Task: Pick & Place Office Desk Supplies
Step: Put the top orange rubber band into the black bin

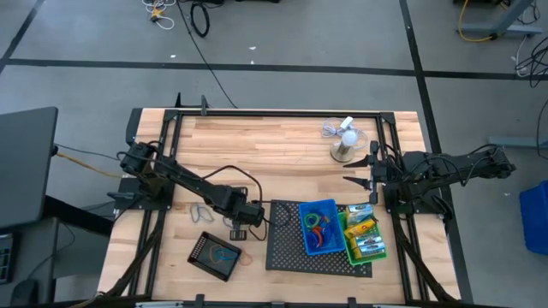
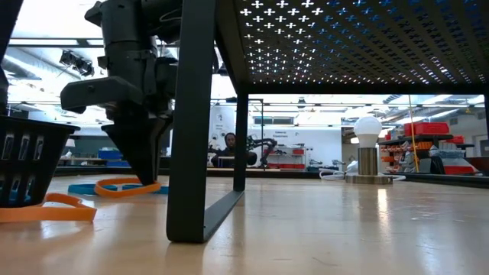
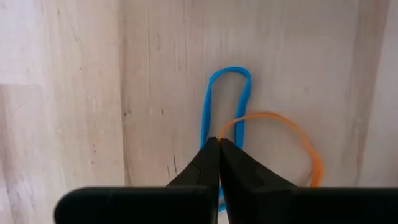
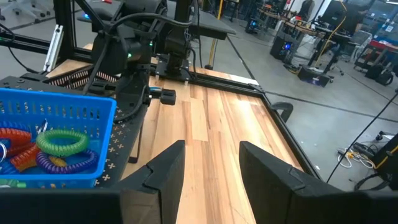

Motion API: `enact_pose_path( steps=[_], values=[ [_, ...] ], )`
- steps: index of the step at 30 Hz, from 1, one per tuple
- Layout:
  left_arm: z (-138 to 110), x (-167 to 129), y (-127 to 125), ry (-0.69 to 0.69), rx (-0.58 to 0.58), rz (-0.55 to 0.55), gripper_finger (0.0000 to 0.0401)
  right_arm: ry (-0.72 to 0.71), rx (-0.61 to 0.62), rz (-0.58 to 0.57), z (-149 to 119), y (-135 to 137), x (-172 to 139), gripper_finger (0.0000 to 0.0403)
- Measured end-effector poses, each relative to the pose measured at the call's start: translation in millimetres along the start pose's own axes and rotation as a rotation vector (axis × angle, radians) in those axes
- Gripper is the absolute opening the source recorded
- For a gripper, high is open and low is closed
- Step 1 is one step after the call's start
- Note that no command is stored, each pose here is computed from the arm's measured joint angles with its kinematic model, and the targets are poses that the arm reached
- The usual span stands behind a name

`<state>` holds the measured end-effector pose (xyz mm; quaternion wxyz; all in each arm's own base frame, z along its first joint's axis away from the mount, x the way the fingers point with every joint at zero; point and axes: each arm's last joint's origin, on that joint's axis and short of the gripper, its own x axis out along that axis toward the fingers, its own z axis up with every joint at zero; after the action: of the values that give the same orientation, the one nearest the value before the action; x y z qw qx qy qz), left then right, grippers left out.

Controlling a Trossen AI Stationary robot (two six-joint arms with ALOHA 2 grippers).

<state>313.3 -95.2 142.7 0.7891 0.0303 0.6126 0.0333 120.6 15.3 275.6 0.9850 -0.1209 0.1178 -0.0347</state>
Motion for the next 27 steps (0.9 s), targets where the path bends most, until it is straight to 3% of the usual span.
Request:
enact_pose_path(
  steps=[6, 14, 18, 22, 27],
  values=[
    [-1, -10, 0, -0.015, -0.014, 0.067, 0.0003, 0.0, 0.0, 0.0, 0, 0, 0, 0.016],
    [5, -58, -7, -0.045, -0.022, 0.16, 0.0002, 0.0, 0.0, 0.0, 0, 0, 0, 0.016],
    [-2, -84, -17, 0.01, -0.029, 0.185, 0.0001, 0.0, 0.0, 0.0, 0, 0, 0, 0.016],
    [-11, -112, -36, 0.039, -0.037, 0.144, 0.0001, 0.0, 0.0, 0.0, 0, 0, 0, 0.016],
    [-22, -135, -67, 0.062, -0.04, 0.0, 0.0001, -0.001, -0.003, 0.0, 0, 0, 0, 0.016]
  ],
)
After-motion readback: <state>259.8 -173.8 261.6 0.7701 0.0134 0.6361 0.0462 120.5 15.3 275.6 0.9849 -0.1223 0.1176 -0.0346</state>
